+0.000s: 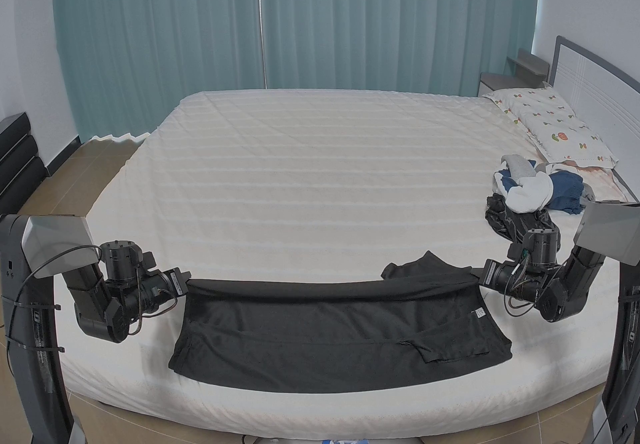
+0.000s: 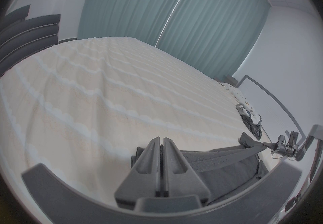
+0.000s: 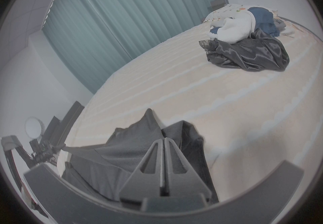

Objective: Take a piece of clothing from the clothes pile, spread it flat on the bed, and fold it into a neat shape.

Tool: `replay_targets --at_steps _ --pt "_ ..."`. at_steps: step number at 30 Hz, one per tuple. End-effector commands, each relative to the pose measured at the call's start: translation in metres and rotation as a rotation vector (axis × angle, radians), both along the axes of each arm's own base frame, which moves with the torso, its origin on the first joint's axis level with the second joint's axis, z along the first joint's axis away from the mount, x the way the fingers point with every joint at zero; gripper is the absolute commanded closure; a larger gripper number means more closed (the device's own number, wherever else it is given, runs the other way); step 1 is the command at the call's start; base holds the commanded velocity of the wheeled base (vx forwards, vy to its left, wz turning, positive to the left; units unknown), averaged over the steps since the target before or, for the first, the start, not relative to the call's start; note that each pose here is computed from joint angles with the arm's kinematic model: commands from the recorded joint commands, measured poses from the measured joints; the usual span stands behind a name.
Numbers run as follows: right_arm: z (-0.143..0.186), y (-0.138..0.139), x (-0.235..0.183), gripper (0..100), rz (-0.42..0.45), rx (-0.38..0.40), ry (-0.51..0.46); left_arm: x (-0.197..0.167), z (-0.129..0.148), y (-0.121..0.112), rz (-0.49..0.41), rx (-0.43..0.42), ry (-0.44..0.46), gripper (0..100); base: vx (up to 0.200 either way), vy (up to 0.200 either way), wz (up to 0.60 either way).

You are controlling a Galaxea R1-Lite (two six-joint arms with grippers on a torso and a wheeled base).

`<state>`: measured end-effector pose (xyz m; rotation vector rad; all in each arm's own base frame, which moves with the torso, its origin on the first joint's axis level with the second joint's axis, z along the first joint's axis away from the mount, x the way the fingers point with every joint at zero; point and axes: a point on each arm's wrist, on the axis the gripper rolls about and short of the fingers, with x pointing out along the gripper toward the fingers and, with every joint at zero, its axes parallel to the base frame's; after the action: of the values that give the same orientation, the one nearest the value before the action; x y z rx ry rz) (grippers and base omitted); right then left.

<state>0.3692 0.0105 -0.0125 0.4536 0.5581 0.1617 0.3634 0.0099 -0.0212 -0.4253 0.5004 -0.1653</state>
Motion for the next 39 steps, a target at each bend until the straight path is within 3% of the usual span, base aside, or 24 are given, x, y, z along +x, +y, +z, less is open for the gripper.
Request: replay_targets --at_steps 1,15,31,32,33,39 --pt "-0.009 0.000 -0.015 100 0.024 -0.042 0.035 -0.013 -0.006 0.000 -0.014 0.027 0.021 100 0.000 0.000 0.00" --pt "-0.031 -0.001 -0.052 100 0.057 -0.093 0.048 -0.057 -0.020 -0.001 -0.059 0.112 0.051 100 0.000 0.000 0.00" --pt "-0.057 -0.002 -0.074 100 0.078 -0.133 0.040 -0.073 -0.043 -0.002 -0.064 0.108 0.086 100 0.000 0.000 0.00" --pt "-0.058 -0.002 -0.074 0 0.078 -0.132 0.040 -0.073 -0.043 -0.002 -0.064 0.108 0.088 100 0.000 0.000 0.00" --pt "-0.057 -0.002 -0.074 0 0.075 -0.128 0.040 -0.073 -0.043 -0.002 -0.062 0.108 0.090 0 0.000 0.000 0.00" --pt "-0.045 -0.003 -0.072 0 0.051 -0.094 0.009 -0.076 -0.042 -0.002 -0.062 0.106 0.097 0 0.000 0.000 0.00"
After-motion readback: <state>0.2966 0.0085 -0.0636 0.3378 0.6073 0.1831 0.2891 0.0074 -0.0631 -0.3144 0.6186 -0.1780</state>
